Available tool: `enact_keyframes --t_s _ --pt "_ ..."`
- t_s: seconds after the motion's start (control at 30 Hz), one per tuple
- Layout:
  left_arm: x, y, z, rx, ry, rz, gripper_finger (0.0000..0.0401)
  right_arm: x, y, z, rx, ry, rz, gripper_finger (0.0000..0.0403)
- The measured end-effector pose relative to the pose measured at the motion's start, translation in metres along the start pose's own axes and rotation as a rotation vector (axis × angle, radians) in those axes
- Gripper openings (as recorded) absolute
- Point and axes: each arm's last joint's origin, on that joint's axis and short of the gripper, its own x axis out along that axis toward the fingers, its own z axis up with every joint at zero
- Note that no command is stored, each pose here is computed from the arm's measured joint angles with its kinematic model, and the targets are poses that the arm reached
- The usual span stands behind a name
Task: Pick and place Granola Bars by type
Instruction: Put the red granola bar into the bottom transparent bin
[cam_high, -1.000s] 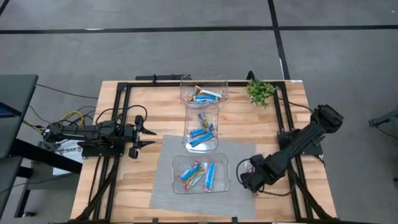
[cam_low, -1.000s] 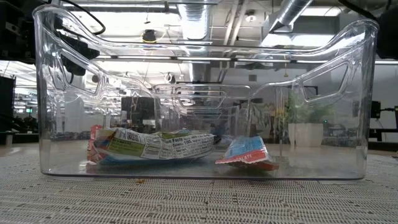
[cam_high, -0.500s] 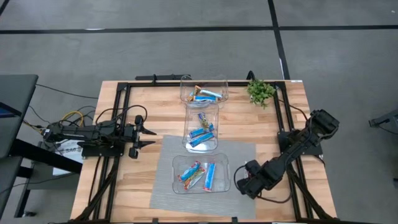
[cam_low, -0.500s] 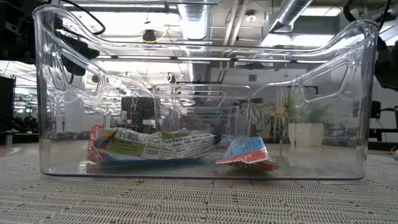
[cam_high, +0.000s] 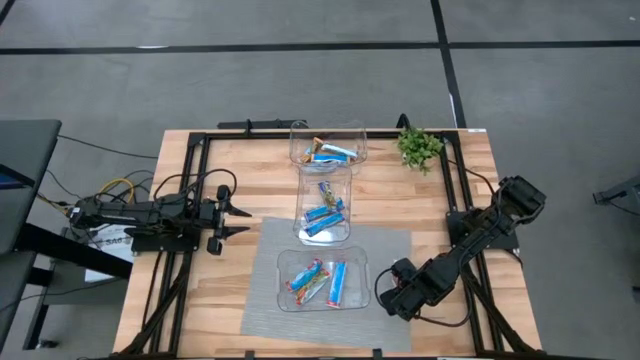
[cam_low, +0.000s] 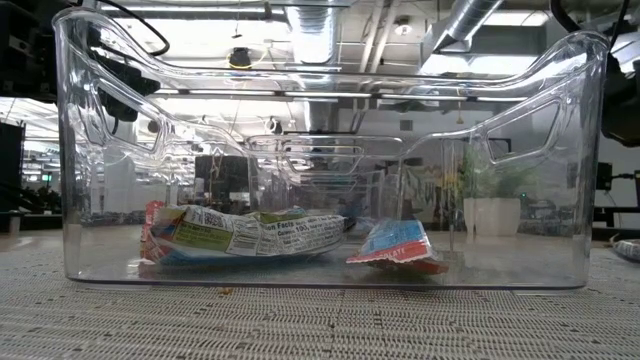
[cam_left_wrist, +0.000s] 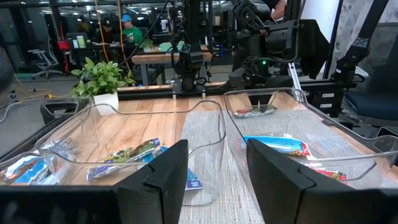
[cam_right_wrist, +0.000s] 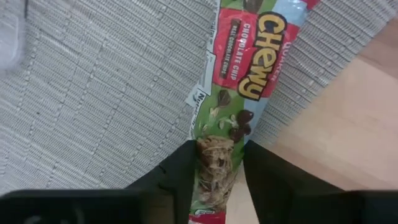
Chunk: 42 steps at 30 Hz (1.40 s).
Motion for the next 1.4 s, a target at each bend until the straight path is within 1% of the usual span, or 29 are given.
enact_keyframes --t_s 0.23,0.43,0.53,0.67,0.8,0.9,1.0,1.1,1.27,1.33,1.4 --pt "0.000 0.000 0.000 0.000 0.000 0.000 0.0158 0.000 0.002 -0.001 -0.001 0.006 0.021 0.0074" --pt "0.000 0.000 0.000 0.006 0.000 0.000 0.0158 -0.010 0.005 -0.001 -0.009 0.002 0.090 0.0063" --pt "0.000 0.000 0.000 0.000 0.000 0.000 0.0158 -0.021 0.006 0.001 -0.005 -0.038 0.158 0.0062" --pt "0.000 0.000 0.000 0.006 0.000 0.000 0.0158 -0.040 0.005 0.004 0.007 -0.127 0.248 0.0062" --pt "0.000 0.000 0.000 0.000 0.000 0.000 0.0158 -0.063 0.003 0.012 0.007 -0.224 0.357 0.0062" --pt "0.000 0.000 0.000 0.006 0.000 0.001 0.0158 -0.081 0.000 0.019 0.001 -0.268 0.424 0.0062" --pt "0.000 0.000 0.000 0.001 0.000 0.001 0.0158 -0.096 -0.003 0.024 -0.019 -0.282 0.478 0.0062" --pt "0.000 0.000 0.000 0.002 0.000 0.001 0.0158 -0.111 -0.005 0.028 -0.051 -0.305 0.563 0.0062" --pt "0.000 0.000 0.000 0.004 0.000 0.001 0.0158 -0.140 -0.001 0.030 -0.109 -0.421 0.771 0.0062" --pt "0.000 0.000 0.000 0.007 0.000 0.000 0.0158 -0.147 0.002 0.032 -0.143 -0.468 0.824 0.0062" --pt "0.000 0.000 0.000 0.009 0.000 0.000 0.0158 -0.150 0.004 0.035 -0.174 -0.496 0.845 0.0062"
